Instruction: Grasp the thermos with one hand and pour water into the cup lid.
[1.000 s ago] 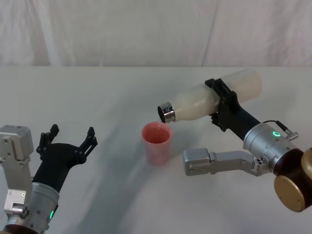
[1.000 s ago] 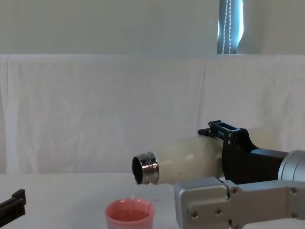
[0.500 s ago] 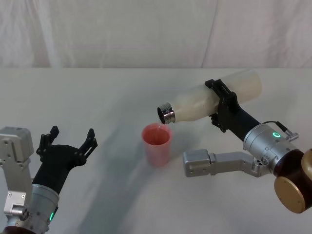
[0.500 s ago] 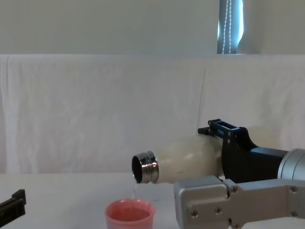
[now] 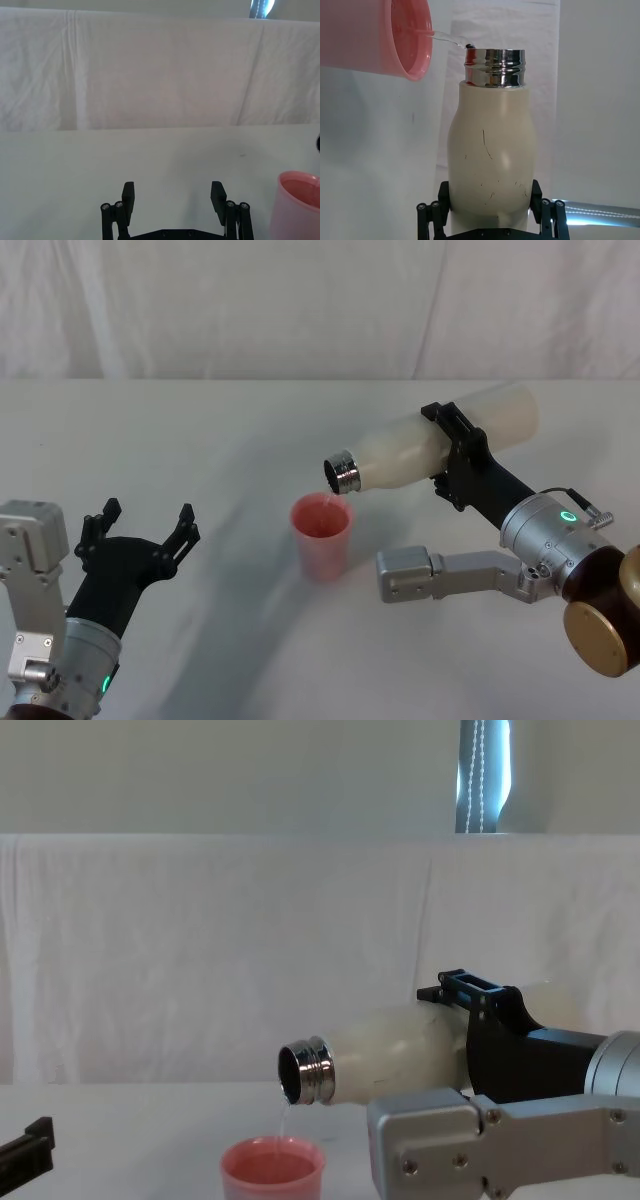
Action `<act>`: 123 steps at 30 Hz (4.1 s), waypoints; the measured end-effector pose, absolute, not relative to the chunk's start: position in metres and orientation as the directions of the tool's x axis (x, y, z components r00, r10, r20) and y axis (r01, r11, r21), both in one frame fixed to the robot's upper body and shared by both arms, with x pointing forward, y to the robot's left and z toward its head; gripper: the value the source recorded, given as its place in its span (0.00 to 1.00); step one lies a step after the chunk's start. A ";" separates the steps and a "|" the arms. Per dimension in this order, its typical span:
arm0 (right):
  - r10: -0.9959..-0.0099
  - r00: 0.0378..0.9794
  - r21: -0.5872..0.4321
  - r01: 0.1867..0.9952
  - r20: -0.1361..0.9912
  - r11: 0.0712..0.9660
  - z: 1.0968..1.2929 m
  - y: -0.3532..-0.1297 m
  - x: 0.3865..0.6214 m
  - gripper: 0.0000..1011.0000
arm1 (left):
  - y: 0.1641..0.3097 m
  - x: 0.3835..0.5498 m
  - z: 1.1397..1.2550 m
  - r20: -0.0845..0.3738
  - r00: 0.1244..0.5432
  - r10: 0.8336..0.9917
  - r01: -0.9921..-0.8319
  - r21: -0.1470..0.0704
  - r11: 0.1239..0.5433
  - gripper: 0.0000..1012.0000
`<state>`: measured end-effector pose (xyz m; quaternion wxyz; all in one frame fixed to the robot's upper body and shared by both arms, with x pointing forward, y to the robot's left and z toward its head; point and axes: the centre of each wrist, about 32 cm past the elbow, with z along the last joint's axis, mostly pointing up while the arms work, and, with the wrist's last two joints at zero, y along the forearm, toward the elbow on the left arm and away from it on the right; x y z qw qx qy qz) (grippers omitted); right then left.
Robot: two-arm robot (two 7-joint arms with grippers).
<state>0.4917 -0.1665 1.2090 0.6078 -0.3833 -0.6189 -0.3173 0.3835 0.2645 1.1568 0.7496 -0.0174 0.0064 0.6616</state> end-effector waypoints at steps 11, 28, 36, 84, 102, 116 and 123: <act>0.090 0.030 -0.071 0.860 0.996 0.505 1.210 -0.167 0.492 0.95 | 0.265 0.384 1.157 -0.033 0.124 0.992 -0.992 -0.018 0.124 0.99; 0.091 0.027 -0.070 0.860 0.995 0.506 1.212 -0.166 0.494 0.95 | 0.265 0.384 1.157 -0.033 0.125 0.992 -0.992 -0.018 0.124 0.99; 0.082 0.032 -0.070 0.858 0.996 0.509 1.212 -0.166 0.494 0.95 | 0.265 0.384 1.157 -0.033 0.125 0.992 -0.992 -0.018 0.124 0.99; -0.434 0.212 0.049 0.855 0.876 0.516 1.220 -0.172 0.487 0.95 | 0.265 0.384 1.157 -0.033 0.125 0.992 -0.992 -0.018 0.124 0.99; -0.628 0.216 0.119 0.887 0.748 0.446 1.220 -0.181 0.484 0.95 | 0.265 0.384 1.157 -0.033 0.125 0.992 -0.992 -0.018 0.124 0.99; -0.767 0.203 0.171 0.910 0.609 0.377 1.218 -0.186 0.480 0.95 | 0.265 0.384 1.157 -0.033 0.124 0.992 -0.992 -0.018 0.124 0.99; -0.824 0.196 0.193 0.920 0.532 0.342 1.216 -0.187 0.479 0.95 | 0.265 0.384 1.157 -0.033 0.125 0.992 -0.992 -0.018 0.124 0.99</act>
